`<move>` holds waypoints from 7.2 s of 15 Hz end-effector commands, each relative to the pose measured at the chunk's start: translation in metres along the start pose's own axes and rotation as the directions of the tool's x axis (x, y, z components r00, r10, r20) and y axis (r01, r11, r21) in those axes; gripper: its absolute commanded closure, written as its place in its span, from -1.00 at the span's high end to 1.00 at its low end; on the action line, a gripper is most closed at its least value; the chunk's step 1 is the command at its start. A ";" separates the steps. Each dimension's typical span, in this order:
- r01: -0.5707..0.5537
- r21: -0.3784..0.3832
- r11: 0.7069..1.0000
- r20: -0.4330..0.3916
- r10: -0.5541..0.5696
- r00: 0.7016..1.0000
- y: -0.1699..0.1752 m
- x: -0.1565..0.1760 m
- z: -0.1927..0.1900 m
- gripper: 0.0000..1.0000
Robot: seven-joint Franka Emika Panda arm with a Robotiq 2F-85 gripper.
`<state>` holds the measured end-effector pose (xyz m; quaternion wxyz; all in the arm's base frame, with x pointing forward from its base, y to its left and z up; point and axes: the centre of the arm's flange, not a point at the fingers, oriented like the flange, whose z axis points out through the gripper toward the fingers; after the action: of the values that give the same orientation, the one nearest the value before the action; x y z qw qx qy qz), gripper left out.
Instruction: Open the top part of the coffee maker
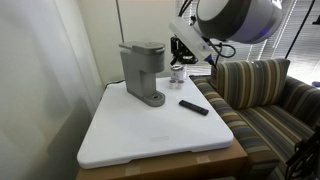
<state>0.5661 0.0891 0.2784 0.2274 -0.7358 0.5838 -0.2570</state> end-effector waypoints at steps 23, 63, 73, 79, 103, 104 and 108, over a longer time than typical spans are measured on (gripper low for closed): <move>-0.060 -0.036 0.998 -0.128 0.054 0.990 -0.068 0.035 -0.038 -1.00; -0.040 0.017 0.999 -0.177 0.042 0.983 -0.093 -0.025 -0.001 -1.00; 0.019 0.030 0.999 -0.193 -0.012 0.981 -0.120 -0.024 -0.019 -1.00; 0.054 0.040 0.998 -0.210 -0.045 0.977 -0.138 -0.020 -0.027 -1.00; 0.165 0.044 0.985 -0.227 -0.151 0.962 -0.195 -0.003 -0.022 -1.00; 0.160 0.048 0.986 -0.224 -0.146 0.964 -0.196 -0.002 -0.021 -1.00; 0.144 0.058 0.988 -0.211 -0.128 0.969 -0.200 0.001 -0.013 -1.00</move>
<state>0.6908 0.1360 0.4174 0.1749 -0.7344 0.5364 -0.3773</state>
